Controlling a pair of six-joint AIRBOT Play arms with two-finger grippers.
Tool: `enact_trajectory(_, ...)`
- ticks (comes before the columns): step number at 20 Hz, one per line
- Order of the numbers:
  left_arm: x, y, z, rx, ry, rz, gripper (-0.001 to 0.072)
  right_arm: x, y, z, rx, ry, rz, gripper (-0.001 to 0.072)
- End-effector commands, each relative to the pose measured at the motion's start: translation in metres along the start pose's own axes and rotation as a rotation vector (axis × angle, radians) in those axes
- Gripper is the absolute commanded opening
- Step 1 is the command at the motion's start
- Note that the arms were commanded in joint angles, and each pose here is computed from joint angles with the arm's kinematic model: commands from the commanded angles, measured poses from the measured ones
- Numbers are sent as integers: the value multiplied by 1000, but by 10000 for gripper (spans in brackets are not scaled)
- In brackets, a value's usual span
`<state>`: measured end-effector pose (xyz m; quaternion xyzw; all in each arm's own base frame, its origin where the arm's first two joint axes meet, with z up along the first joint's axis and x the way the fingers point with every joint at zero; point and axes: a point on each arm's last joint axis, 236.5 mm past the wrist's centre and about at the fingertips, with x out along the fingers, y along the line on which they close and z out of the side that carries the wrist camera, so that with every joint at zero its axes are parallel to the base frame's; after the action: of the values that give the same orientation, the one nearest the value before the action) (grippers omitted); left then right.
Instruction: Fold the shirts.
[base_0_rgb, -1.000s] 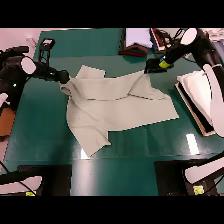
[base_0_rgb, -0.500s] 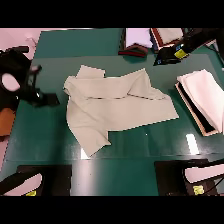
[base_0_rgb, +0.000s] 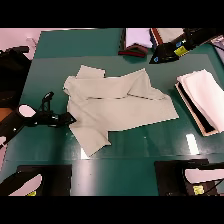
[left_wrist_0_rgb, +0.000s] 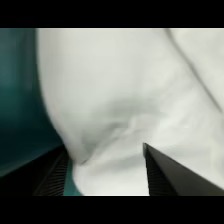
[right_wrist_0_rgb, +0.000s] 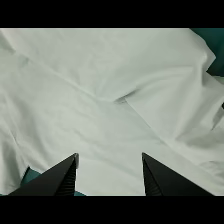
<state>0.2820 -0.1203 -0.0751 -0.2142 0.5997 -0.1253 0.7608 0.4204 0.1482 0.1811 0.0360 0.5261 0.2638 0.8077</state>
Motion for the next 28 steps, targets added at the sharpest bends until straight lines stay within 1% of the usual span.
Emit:
enact_trajectory(1, 9, -14, 3, 18, -44, -17, 532, -1, 5, -2, -6, 8, 9, 447)
enact_trajectory(2, 7, -16, 4, 5, -41, -18, 336, -2, 2, -7, 0, 25, 7, 447)
enact_trajectory(3, 2, -19, 9, 34, -42, -13, 68, -4, -2, -13, 9, 48, 4, 447)
enact_trajectory(4, -5, -22, 16, 69, -52, -4, 25, -6, -7, -19, 22, 71, 1, 447)
enact_trajectory(7, -37, -37, 43, 186, -104, 24, 25, -9, -37, -45, 123, 99, -22, 447)
enact_trajectory(9, -54, -47, 57, 231, -132, 30, 25, -3, -69, -83, 251, 136, -38, 447)
enact_trajectory(14, -61, -53, 63, 247, -142, 27, 25, 30, -147, -214, 681, 177, -80, 452)
enact_trajectory(16, -61, -53, 63, 247, -141, 27, 25, 44, -163, -266, 825, 186, -81, 452)
enact_trajectory(18, -61, -53, 65, 243, -151, 27, 25, 56, -171, -303, 938, 183, -77, 452)
enact_trajectory(20, -62, -53, 67, 238, -160, 26, 25, 67, -173, -321, 992, 169, -56, 450)
enact_trajectory(22, -62, -54, 67, 237, -159, 24, 25, 76, -173, -322, 1016, 128, -33, 449)
enact_trajectory(27, -61, -57, 66, 226, -159, 7, 25, 93, -170, -290, 972, 27, -6, 446)
enact_trajectory(28, -61, -57, 66, 226, -159, 7, 25, 100, -165, -285, 959, 30, 4, 432)
